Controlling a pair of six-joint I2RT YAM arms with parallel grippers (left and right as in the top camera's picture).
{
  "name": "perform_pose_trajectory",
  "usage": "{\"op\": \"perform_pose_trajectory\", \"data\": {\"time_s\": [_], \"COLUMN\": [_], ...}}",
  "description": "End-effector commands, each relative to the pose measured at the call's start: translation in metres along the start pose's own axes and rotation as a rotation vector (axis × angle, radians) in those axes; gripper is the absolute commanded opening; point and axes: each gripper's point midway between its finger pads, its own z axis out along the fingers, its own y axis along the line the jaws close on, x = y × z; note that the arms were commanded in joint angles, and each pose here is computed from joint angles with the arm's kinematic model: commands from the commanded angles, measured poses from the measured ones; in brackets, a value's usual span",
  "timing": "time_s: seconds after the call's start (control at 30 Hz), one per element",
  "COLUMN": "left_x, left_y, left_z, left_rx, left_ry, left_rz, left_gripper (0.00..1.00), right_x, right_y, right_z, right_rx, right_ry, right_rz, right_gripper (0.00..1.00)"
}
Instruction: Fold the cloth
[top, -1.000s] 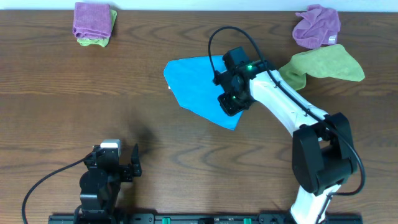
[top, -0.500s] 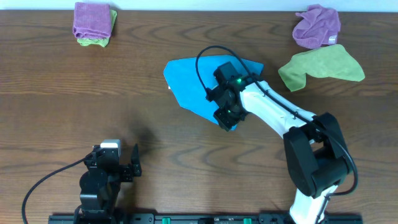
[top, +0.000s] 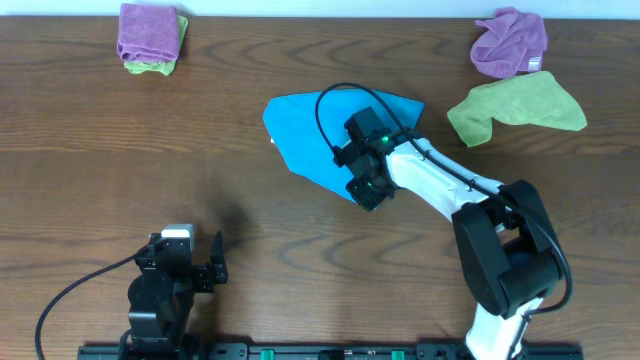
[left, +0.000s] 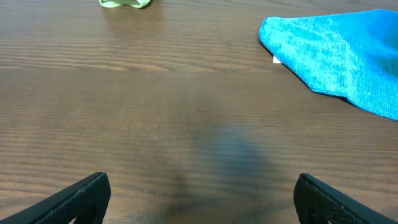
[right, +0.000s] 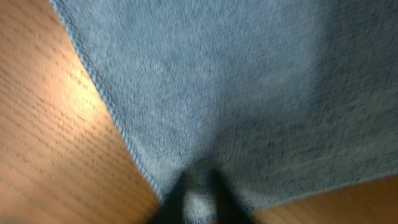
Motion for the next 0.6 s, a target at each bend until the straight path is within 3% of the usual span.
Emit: {"op": "perform_pose_trajectory", "data": {"time_s": [0.0, 0.13, 0.17, 0.2, 0.23, 0.37, 0.57], "left_x": [0.004, 0.004, 0.004, 0.004, 0.004, 0.004, 0.004], "left_y": [0.003, 0.003, 0.003, 0.003, 0.003, 0.003, 0.003], "left_z": [0.002, 0.002, 0.002, 0.002, 0.002, 0.002, 0.002], "left_rx": [-0.012, -0.012, -0.012, -0.012, -0.012, -0.012, -0.012], "left_ry": [0.004, 0.004, 0.004, 0.004, 0.004, 0.004, 0.004], "left_rz": [-0.01, -0.01, -0.01, -0.01, -0.01, -0.01, -0.01], "left_gripper": [0.95, 0.95, 0.95, 0.96, 0.95, 0.95, 0.95], "right_x": [-0.001, -0.017, -0.018, -0.018, -0.017, -0.014, -0.01], "right_y": [0.0, -0.002, -0.003, -0.003, -0.002, -0.001, 0.0], "right_z": [0.004, -0.006, -0.007, -0.007, -0.007, -0.005, 0.007], "right_rx": [0.004, 0.012, 0.012, 0.012, 0.011, 0.009, 0.003], "right_ry": [-0.002, -0.038, -0.042, -0.042, -0.038, -0.028, -0.001], "right_rz": [0.0, 0.0, 0.0, 0.0, -0.004, -0.029, -0.03], "right_gripper": [0.01, 0.01, 0.22, 0.5, 0.57, 0.51, 0.52]}}
